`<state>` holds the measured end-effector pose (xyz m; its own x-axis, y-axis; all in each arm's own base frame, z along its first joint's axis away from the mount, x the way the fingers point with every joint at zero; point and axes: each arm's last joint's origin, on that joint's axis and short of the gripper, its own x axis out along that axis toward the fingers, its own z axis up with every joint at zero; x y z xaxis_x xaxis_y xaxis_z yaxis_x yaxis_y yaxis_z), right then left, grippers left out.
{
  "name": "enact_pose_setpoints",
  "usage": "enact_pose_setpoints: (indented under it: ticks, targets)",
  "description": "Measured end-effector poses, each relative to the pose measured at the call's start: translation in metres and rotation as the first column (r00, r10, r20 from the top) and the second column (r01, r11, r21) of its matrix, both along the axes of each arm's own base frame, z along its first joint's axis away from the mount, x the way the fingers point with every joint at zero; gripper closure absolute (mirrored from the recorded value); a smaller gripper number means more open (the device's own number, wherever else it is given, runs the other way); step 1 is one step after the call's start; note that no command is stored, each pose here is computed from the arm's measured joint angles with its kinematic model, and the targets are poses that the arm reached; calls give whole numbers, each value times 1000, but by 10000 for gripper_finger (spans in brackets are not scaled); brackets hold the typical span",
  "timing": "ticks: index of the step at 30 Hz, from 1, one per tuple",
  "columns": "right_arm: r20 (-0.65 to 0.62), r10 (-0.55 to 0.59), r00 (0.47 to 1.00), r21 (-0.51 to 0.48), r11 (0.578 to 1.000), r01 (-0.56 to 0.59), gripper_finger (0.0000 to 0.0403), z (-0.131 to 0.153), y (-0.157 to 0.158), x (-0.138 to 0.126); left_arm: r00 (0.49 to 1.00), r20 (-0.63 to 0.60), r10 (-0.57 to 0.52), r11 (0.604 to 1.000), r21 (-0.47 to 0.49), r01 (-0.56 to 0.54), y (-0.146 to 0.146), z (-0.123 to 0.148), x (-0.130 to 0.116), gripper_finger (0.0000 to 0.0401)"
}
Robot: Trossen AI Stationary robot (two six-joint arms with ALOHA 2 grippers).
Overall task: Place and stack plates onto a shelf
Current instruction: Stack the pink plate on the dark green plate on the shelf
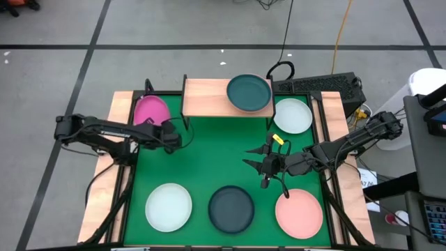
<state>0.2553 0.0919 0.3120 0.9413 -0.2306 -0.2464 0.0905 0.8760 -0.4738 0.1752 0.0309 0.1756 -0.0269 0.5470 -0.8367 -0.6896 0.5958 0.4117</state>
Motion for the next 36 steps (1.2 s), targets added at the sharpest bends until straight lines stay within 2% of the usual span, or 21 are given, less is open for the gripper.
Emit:
enact_pose_setpoints:
  ticks: [6,10,15,20,23,28,32,36]
  targets:
    - [23,-6,1000,49,999,5,271,1,1,0,998,68,8,995,101,-15,-31,46,-4,392]
    - [36,11,999,61,998,-14,271,2,6,-2,985,144,-91,977,203,61,-47,74,0,392]
    - [172,42,984,118,991,-63,271,16,17,-4,949,187,-255,922,341,180,-54,108,15,392]
    - [317,95,944,103,986,-134,271,42,24,-20,902,146,-407,833,465,300,-46,135,40,392]
    - [375,101,922,112,982,-153,271,54,21,-32,840,117,-530,753,521,402,-37,149,60,392]
    - [433,94,896,160,971,-179,271,70,15,-51,676,22,-737,539,623,567,-17,167,91,392]
    - [461,93,882,181,964,-197,271,77,12,-60,549,-100,-829,363,651,667,5,165,112,392]
    - [469,98,878,179,963,-203,271,79,11,-64,433,-142,-890,247,649,720,29,151,133,392]
